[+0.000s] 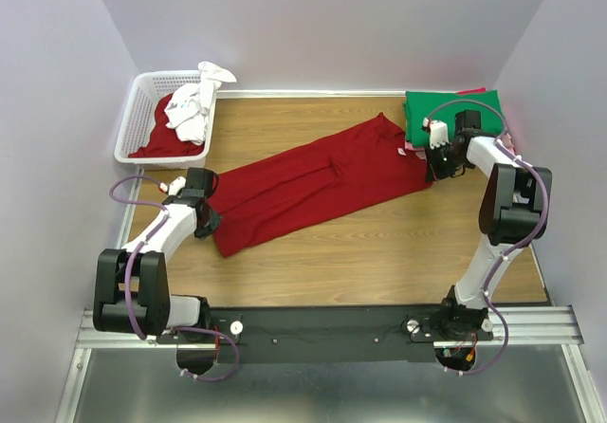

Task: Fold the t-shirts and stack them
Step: Fold the tshirt

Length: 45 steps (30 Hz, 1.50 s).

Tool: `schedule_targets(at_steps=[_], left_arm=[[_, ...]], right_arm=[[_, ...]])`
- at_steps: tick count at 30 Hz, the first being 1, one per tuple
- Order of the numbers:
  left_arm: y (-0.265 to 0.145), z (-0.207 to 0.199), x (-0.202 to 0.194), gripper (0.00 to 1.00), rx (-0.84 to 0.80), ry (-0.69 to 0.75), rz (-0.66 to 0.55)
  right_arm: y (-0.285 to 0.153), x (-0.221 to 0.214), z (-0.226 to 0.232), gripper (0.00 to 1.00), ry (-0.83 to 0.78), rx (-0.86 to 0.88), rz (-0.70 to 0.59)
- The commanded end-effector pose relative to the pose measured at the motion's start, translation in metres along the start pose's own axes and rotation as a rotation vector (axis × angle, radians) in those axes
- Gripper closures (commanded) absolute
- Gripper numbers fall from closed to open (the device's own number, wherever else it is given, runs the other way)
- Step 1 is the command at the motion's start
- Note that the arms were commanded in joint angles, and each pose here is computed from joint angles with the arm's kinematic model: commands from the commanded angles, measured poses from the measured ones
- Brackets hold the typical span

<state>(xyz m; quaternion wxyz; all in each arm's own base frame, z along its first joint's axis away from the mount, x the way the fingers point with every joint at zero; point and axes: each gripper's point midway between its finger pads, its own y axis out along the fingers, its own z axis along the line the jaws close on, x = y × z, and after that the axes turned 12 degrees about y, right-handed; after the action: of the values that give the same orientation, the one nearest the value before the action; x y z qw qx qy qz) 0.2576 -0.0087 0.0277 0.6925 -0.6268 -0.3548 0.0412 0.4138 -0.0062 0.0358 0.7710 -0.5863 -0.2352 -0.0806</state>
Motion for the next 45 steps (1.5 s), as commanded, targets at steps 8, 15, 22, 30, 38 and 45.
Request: schedule_targets(at_steps=[8,15,22,30,38,45], left_arm=[[-0.004,0.008,0.028,1.0,0.024,-0.005,-0.058],[0.002,0.008,0.028,1.0,0.03,0.016,-0.053],[-0.006,-0.003,0.05,1.0,-0.02,0.092,-0.104],[-0.028,-0.021,0.065,0.99,-0.14,0.151,-0.155],[-0.042,-0.015,0.049,0.9,-0.168,0.15,-0.126],[-0.051,-0.009,0.047,0.77,-0.136,0.115,-0.096]], right_arm=[[-0.016,0.009,-0.027,1.0,0.017,-0.075,-0.03],[-0.018,0.014,-0.026,1.0,0.018,-0.067,-0.045],[-0.016,0.011,-0.019,1.0,0.014,-0.033,-0.045],[-0.013,0.008,-0.016,1.0,0.013,-0.01,-0.039],[-0.014,0.009,-0.017,0.99,0.01,-0.016,-0.042],[-0.015,0.011,-0.017,0.95,0.011,-0.017,-0.046]])
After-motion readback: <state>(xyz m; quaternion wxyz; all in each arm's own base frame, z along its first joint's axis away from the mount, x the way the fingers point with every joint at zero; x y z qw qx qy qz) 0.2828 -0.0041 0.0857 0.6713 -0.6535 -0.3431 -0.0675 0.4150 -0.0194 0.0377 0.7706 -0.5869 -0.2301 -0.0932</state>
